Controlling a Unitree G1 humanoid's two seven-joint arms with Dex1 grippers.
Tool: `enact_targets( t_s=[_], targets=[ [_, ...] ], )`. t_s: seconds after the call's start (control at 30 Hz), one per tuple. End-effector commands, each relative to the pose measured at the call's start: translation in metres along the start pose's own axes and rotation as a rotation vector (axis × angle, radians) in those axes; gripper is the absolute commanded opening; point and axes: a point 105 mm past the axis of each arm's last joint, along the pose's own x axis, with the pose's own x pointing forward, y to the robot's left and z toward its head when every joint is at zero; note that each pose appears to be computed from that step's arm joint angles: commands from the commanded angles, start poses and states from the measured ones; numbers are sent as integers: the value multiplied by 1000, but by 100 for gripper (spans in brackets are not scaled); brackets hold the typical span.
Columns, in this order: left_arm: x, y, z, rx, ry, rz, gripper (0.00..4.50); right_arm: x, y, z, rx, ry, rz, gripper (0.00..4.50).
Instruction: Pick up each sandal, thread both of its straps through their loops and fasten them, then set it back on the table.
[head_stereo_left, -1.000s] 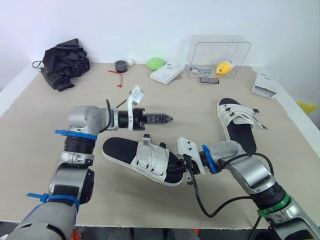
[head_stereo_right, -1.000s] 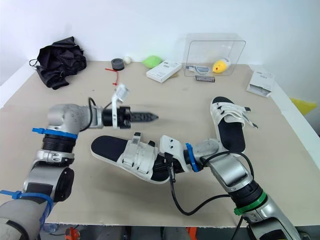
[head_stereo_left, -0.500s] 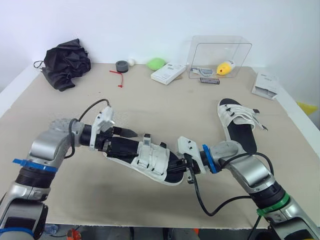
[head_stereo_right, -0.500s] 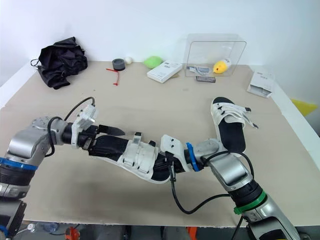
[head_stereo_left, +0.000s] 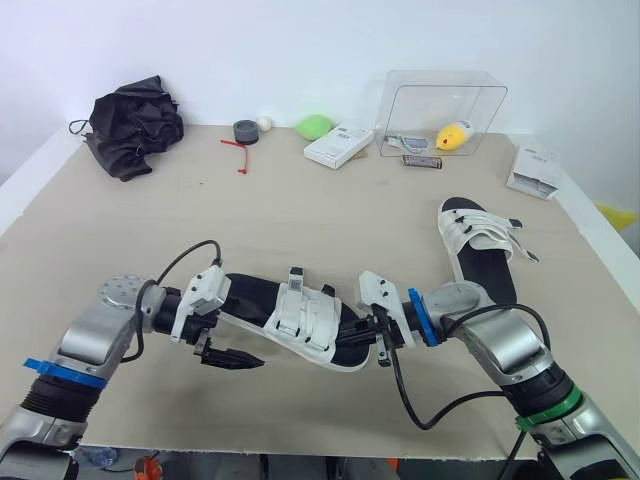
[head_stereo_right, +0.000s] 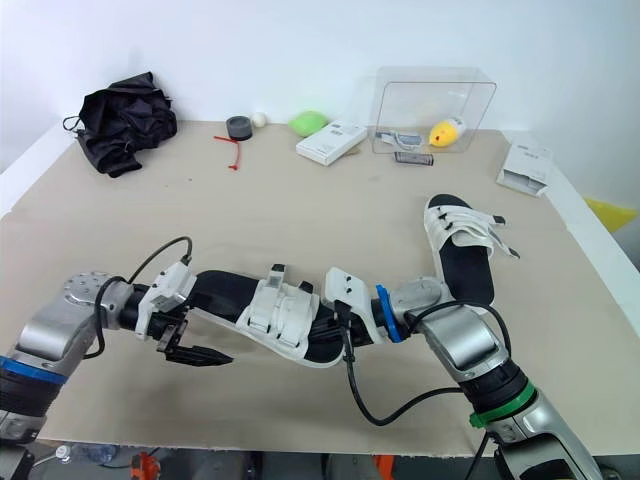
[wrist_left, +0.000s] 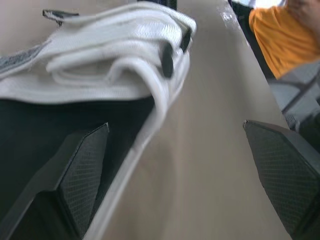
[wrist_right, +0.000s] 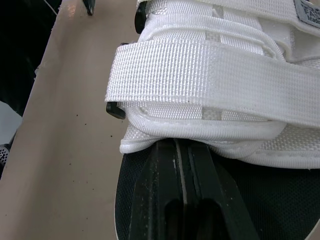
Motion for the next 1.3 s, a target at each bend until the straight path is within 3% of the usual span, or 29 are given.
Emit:
enact_targets(
  t_s=[0.03,0.43,0.67,0.9,1.0,1.2,1.23,1.27,1.3],
  targets=[
    [10,-3,3,17,-19,-18,444,2,2,-17,65,51,2,0],
    [16,-2,-18,-42,5,7,444,-33,-3,14,21,-51,-138,0],
    [14,2,-19,-43,2,41,444,-82,7,30,-41,-83,-279,0],
    [17,10,-9,-9,-54,82,444,-128,58,89,-106,-335,-298,0],
    [18,14,-10,2,-58,96,358,-131,72,93,-89,-360,-319,0],
    [19,20,-14,22,-50,84,67,-131,74,86,-18,-362,-369,0],
    [19,20,-15,22,-49,80,53,-131,74,85,-11,-361,-374,0],
    [20,20,-15,16,-51,68,2,-131,73,84,-3,-360,-383,0],
    [19,19,-15,15,-50,59,2,-131,71,83,3,-361,-391,0]
  ],
)
